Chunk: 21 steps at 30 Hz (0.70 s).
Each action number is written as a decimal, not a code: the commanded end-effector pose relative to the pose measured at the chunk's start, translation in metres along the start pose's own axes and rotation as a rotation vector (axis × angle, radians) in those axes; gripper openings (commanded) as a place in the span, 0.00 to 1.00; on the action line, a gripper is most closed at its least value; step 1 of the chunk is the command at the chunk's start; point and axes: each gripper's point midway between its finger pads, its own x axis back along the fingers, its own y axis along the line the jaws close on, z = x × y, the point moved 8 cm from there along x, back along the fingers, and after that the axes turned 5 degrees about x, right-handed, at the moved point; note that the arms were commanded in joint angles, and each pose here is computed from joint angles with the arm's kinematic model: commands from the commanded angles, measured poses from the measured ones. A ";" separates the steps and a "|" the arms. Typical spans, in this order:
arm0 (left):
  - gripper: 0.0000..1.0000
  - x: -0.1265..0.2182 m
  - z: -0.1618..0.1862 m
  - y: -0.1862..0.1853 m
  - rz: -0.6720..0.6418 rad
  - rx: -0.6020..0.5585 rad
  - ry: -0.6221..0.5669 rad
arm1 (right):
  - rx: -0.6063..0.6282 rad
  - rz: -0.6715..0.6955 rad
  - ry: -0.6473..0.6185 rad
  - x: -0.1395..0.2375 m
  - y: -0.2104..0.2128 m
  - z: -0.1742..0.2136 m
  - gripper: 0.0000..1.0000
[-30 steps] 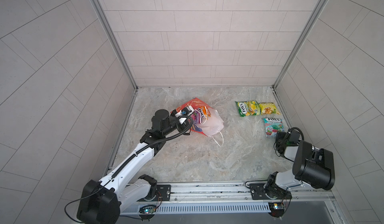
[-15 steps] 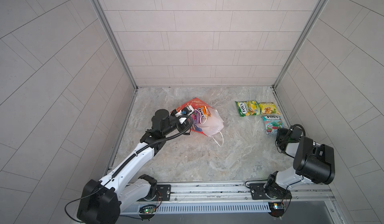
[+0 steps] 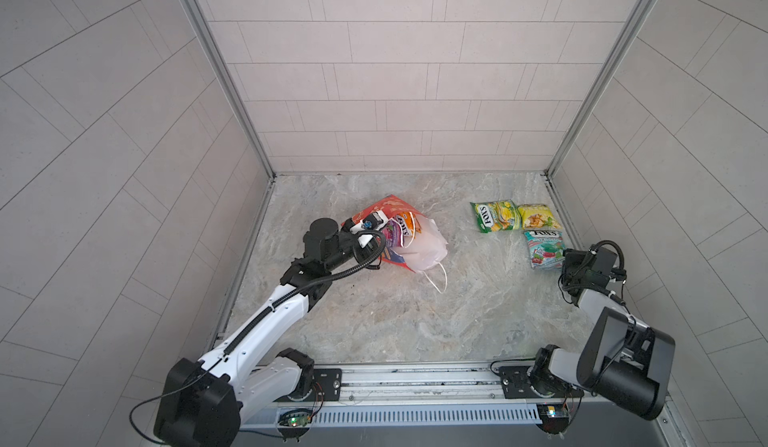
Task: Take the snacks out of the paper bag
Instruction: 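Move the right gripper back to the bag's open mouth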
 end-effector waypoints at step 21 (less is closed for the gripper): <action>0.00 -0.007 -0.020 0.011 -0.006 0.054 -0.026 | 1.364 -0.944 0.249 0.164 0.131 0.204 0.26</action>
